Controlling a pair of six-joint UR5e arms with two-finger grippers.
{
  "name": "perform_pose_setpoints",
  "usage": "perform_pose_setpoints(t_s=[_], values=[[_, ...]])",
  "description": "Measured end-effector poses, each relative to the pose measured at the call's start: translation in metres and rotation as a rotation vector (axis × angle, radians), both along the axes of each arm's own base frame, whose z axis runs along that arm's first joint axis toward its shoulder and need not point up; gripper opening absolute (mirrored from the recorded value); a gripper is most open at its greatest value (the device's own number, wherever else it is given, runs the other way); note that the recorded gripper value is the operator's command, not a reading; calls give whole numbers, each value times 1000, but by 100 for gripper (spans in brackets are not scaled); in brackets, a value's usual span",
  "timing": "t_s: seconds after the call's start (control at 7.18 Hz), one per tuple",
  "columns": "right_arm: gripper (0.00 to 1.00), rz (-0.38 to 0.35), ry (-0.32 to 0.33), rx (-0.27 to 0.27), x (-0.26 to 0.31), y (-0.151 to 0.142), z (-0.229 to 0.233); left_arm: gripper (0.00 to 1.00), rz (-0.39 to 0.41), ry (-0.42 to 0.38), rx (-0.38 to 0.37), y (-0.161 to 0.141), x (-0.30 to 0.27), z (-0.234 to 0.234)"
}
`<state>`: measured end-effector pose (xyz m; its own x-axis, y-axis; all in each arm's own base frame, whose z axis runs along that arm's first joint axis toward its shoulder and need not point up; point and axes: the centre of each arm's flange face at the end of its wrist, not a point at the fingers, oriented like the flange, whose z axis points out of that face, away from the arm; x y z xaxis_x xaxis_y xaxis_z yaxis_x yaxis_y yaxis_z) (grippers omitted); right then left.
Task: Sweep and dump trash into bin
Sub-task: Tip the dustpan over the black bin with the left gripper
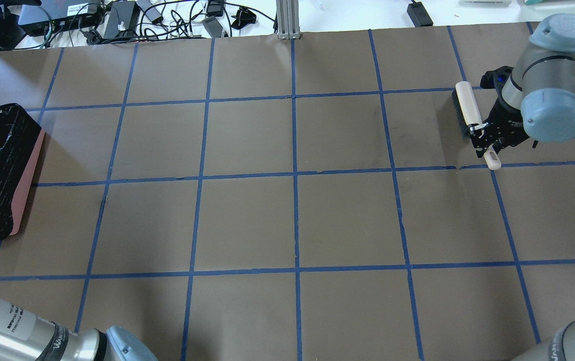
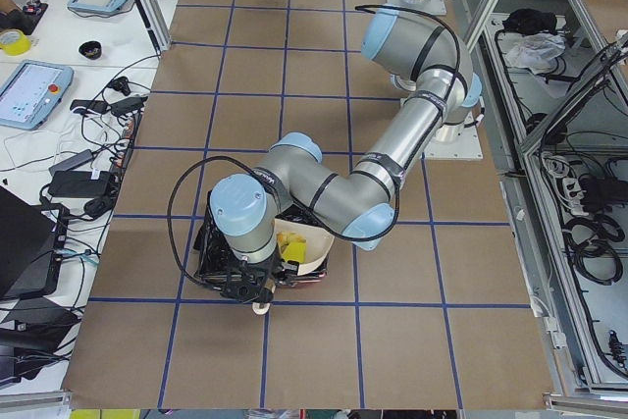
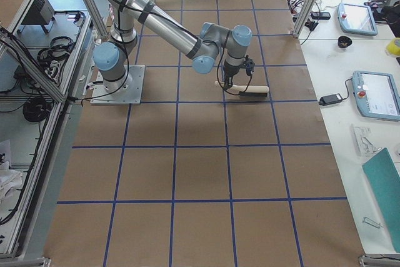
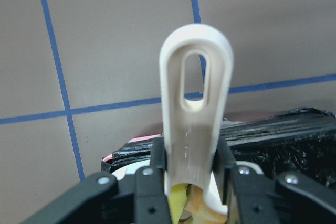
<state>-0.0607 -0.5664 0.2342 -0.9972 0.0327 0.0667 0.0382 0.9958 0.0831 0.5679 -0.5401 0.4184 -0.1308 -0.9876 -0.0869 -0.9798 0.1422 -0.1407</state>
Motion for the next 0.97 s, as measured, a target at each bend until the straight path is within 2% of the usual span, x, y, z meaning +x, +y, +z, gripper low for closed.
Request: perform_pose_setpoints(t_s=[0.28, 0.42, 0.56, 0.84, 0.97], values=[[19, 54, 13, -8, 0, 5, -3, 0, 39, -35, -15, 0, 3, 6], [25, 72, 15, -5, -1, 6, -3, 0, 50, -51, -30, -2, 5, 7], [34, 80, 17, -2, -1, 6, -3, 0, 58, -65, -44, -4, 6, 8], [33, 78, 21, -5, -1, 7, -2, 0, 71, -113, -80, -12, 9, 11], [39, 73, 24, -11, -2, 6, -1, 0, 69, -148, -85, -19, 6, 15]])
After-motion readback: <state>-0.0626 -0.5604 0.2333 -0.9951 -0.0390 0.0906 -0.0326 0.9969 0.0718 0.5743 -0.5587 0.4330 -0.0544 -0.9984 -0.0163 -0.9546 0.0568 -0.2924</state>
